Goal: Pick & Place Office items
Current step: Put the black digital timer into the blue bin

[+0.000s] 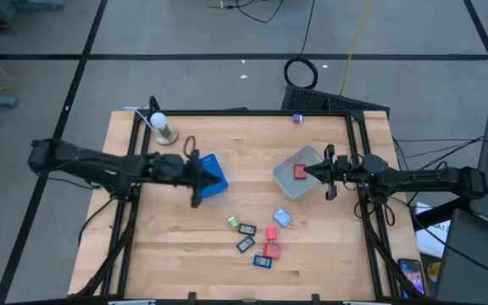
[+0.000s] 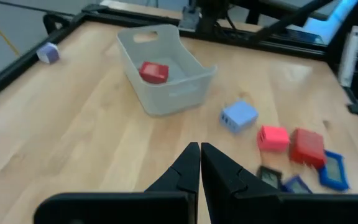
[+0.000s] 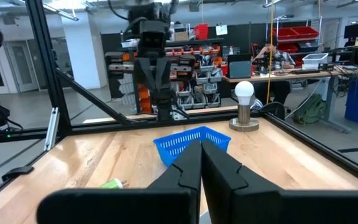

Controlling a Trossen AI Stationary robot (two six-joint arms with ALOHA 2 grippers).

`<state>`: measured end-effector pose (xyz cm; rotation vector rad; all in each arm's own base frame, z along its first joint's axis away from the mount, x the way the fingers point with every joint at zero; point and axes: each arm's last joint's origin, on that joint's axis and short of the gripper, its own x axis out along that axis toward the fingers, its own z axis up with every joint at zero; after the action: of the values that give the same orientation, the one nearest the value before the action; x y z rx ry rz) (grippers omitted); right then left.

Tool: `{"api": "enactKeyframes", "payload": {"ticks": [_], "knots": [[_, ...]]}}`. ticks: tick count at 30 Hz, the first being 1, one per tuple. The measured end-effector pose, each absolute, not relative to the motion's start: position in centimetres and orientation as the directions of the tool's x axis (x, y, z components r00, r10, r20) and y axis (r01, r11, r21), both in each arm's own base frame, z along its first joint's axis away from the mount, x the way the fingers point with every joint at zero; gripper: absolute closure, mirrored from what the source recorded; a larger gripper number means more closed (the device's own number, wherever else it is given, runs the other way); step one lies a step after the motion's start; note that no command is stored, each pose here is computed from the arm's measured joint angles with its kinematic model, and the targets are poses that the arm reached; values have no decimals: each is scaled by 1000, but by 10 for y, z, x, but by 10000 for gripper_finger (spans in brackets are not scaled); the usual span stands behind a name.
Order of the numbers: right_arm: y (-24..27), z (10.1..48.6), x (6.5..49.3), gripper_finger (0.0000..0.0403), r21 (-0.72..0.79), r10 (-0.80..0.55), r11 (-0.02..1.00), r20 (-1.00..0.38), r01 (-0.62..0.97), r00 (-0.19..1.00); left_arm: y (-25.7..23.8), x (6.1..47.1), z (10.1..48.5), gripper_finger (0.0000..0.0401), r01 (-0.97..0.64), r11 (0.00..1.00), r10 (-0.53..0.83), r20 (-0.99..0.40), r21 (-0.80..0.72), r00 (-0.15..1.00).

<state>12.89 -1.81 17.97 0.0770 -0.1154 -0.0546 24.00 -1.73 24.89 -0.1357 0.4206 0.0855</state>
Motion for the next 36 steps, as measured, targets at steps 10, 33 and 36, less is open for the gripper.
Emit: {"api": "enactKeyframes", "payload": {"ticks": [10,33,36], "knots": [[-18,183,128,401,77,-55,996,148,44,987,-72,308,236,375,-110,982,0,-576,-156,817],[-18,182,129,401,50,-55,998,137,48,989,-106,397,179,196,251,967,-71,-894,47,443],[-18,182,129,401,45,-59,998,140,53,988,-108,396,180,194,268,962,-81,-895,44,438]]}}
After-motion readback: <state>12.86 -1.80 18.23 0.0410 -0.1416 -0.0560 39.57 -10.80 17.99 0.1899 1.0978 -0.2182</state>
